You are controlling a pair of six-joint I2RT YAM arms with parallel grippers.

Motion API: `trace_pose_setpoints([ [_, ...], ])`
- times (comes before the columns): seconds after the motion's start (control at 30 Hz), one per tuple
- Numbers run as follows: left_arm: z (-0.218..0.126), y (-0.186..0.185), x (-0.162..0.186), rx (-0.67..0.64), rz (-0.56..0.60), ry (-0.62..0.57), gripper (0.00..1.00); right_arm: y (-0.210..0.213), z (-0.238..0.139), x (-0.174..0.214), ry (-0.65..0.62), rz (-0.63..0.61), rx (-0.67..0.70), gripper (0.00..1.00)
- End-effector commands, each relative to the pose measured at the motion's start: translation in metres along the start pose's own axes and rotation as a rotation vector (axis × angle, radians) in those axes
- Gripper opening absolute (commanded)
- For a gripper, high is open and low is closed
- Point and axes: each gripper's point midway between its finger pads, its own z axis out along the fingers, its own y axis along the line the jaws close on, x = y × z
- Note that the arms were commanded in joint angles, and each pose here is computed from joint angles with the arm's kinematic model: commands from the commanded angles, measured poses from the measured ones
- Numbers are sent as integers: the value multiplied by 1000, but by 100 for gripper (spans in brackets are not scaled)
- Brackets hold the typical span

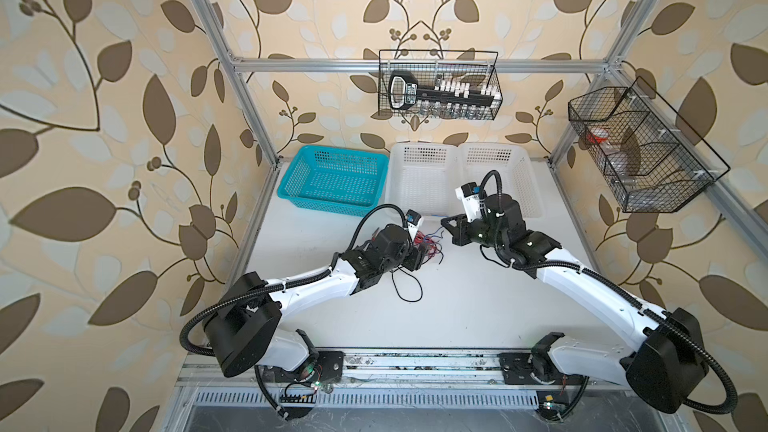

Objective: Untangle the cables

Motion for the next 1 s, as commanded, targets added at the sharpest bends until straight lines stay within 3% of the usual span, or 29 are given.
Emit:
trace_pose_setpoints([
  [0.0, 4, -4, -15, 2, 62, -78, 61, 15, -5, -9, -7, -20, -55, 0],
  [0.27, 22, -3, 4, -12, 83, 2, 42, 23, -10, -15, -19, -26, -91, 0],
  [0.37, 24, 3, 8, -47, 76, 19, 24, 23, -10, -18, -26, -28, -88, 0],
  [0.47, 23, 3, 4, -54, 69, 18, 0, 20, -9, -18, -30, -27, -72, 2],
  [0.73, 15, -5, -16, -15, 38, -45, 0, -8, -10, -4, -42, -23, 17, 33],
  [0.97, 9, -9, -28, 13, 21, -91, 0, -37, -32, 4, -122, 12, 72, 49],
])
